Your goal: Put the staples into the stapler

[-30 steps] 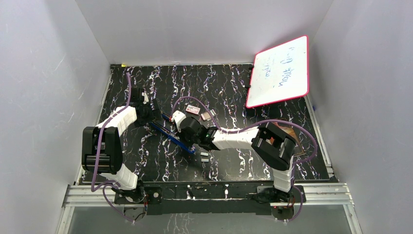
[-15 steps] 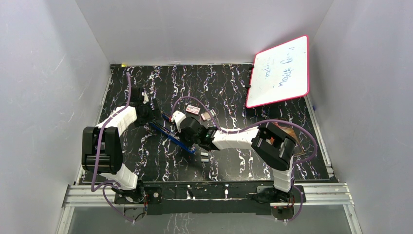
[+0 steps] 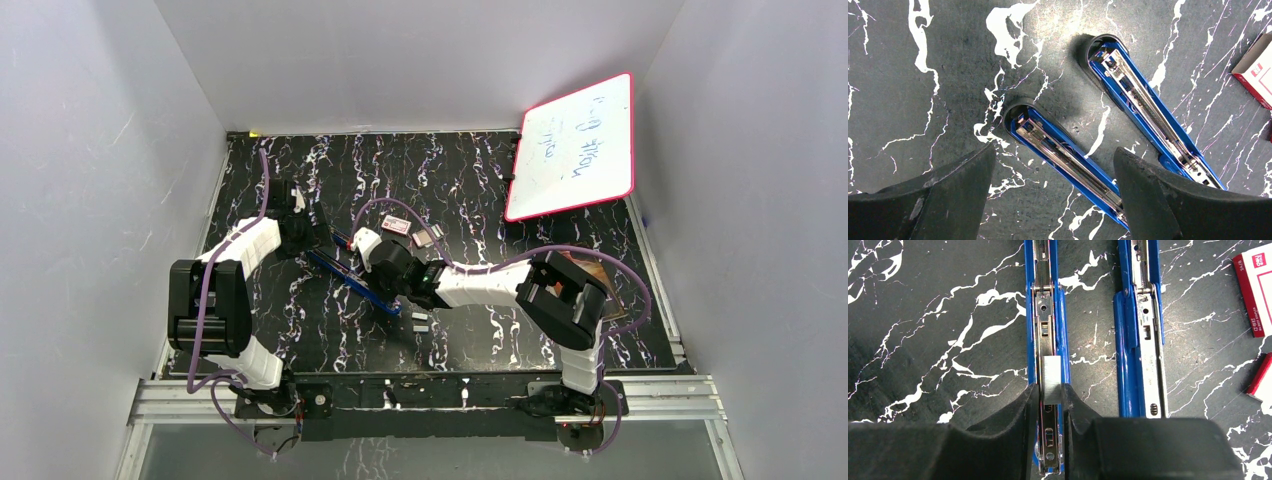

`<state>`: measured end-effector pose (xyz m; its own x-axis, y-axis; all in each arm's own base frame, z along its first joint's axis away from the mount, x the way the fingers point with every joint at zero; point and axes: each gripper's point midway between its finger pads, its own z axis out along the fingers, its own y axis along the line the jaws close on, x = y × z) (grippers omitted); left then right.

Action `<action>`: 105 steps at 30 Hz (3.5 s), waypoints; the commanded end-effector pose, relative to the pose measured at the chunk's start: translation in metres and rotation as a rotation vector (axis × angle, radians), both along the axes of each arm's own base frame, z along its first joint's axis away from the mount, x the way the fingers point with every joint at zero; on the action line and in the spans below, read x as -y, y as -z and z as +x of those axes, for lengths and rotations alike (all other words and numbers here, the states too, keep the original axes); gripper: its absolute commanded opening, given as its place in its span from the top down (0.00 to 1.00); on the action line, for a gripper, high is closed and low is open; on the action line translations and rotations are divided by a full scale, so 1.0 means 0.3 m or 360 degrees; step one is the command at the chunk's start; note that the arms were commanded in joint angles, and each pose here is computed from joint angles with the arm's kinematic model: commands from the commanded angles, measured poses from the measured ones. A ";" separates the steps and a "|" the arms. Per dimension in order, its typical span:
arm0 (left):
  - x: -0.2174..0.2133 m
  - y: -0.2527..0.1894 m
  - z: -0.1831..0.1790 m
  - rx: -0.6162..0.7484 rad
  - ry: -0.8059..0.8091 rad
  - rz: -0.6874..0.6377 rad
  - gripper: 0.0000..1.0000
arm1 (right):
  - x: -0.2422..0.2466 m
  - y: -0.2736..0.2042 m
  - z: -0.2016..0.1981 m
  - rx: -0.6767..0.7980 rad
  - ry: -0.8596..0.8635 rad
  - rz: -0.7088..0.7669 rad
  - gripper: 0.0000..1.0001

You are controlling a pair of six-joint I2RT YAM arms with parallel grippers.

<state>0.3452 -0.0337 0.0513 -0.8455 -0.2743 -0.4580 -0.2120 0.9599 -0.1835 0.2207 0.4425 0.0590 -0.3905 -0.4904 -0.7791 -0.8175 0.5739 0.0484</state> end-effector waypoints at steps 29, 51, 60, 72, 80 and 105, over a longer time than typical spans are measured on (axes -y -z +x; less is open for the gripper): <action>-0.002 -0.040 0.020 0.0033 0.0006 -0.0013 0.14 | -0.014 -0.121 0.029 -0.0144 0.0028 0.0290 0.63; -0.001 -0.035 0.018 0.0024 0.0009 -0.0013 0.14 | -0.009 -0.045 0.049 -0.0359 0.0074 0.0378 0.62; -0.001 -0.035 0.017 0.0023 0.0008 -0.0013 0.14 | -0.013 -0.023 0.037 -0.0412 0.0048 0.0372 0.59; -0.002 -0.034 0.016 0.0022 0.0007 -0.0010 0.14 | -0.007 -0.006 0.030 -0.0427 0.0045 0.0350 0.65; -0.001 -0.034 0.017 0.0022 0.0009 -0.0010 0.14 | -0.004 -0.005 0.034 -0.0424 0.0045 0.0346 0.77; -0.001 -0.036 0.019 0.0025 0.0009 -0.0013 0.14 | -0.021 -0.184 -0.028 -0.0087 -0.0220 0.0389 0.84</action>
